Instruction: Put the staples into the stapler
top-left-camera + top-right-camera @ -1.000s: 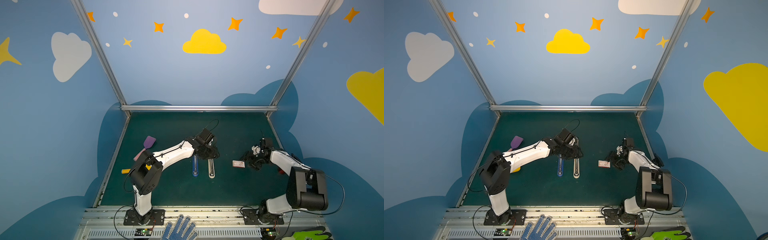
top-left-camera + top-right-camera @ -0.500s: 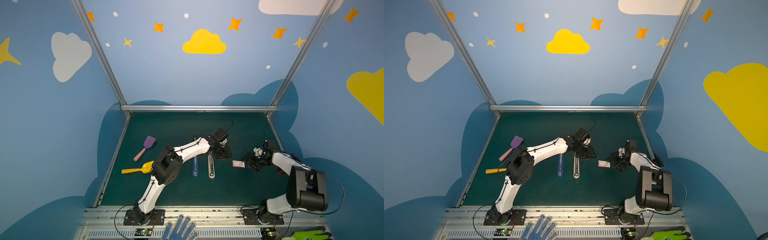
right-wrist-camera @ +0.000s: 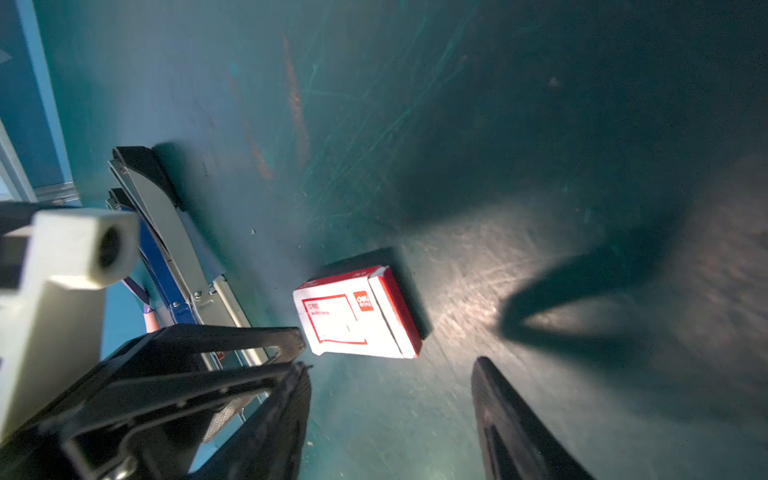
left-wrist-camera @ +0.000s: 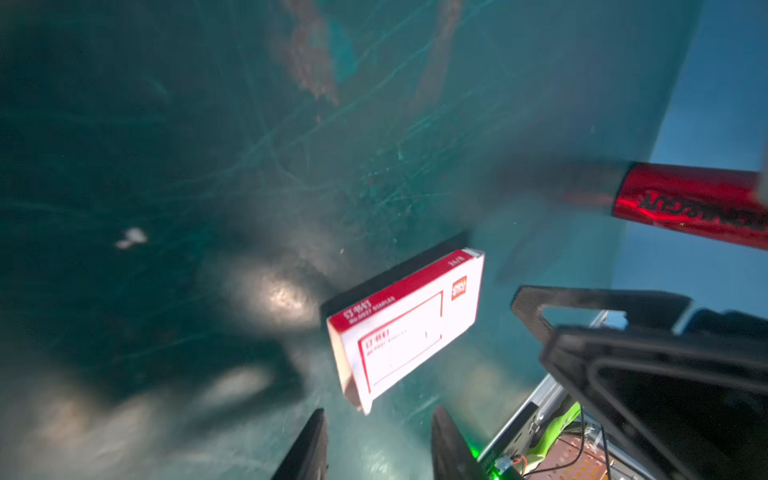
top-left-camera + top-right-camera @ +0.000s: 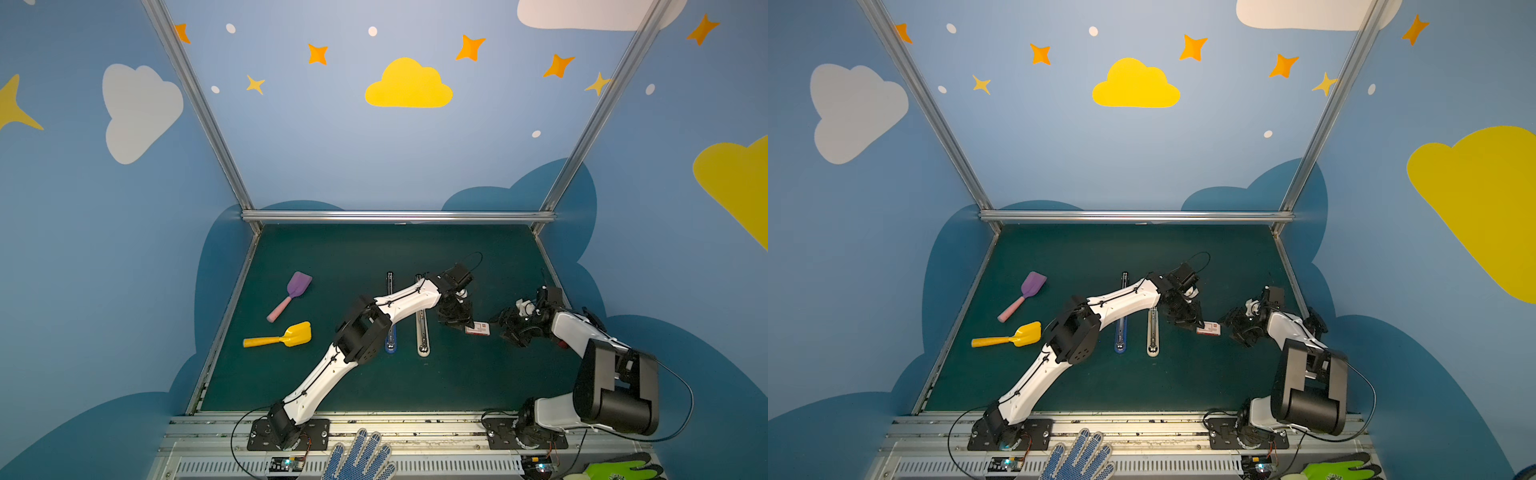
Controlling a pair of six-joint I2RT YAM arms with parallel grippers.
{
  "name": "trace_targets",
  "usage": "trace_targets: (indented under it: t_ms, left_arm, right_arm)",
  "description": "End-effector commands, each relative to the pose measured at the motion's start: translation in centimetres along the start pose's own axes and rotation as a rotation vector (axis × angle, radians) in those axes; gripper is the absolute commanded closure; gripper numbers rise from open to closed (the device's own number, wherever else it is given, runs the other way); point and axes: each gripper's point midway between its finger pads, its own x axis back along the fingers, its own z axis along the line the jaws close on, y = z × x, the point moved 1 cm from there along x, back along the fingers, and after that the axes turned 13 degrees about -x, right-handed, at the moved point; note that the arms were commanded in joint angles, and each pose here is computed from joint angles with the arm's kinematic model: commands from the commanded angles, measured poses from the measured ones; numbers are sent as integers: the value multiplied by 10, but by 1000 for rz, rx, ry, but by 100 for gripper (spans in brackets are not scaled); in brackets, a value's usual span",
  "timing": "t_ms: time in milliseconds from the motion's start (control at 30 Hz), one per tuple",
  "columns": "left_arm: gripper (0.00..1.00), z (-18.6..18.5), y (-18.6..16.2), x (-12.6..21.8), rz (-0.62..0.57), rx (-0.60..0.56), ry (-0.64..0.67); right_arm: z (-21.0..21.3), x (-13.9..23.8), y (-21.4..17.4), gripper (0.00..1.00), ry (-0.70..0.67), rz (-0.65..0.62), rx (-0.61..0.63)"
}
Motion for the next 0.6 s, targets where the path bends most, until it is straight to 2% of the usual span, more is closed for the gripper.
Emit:
trace_targets:
  t_ms: [0,200,433,567]
  left_arm:
    - [64,3,-7,-4,41,11,9]
    - [77,6,-6,-13,53,18,3]
    - [96,14,-8,-14,66,15,18]
    - [96,20,-6,-5,59,3,39]
  right_arm:
    - [0,-1,-3,38,18,11,-5]
    - [-1,-1,-3,39,18,14,-4]
    - [1,-5,-8,43,16,43,14]
    - [1,-7,-11,43,-7,51,32]
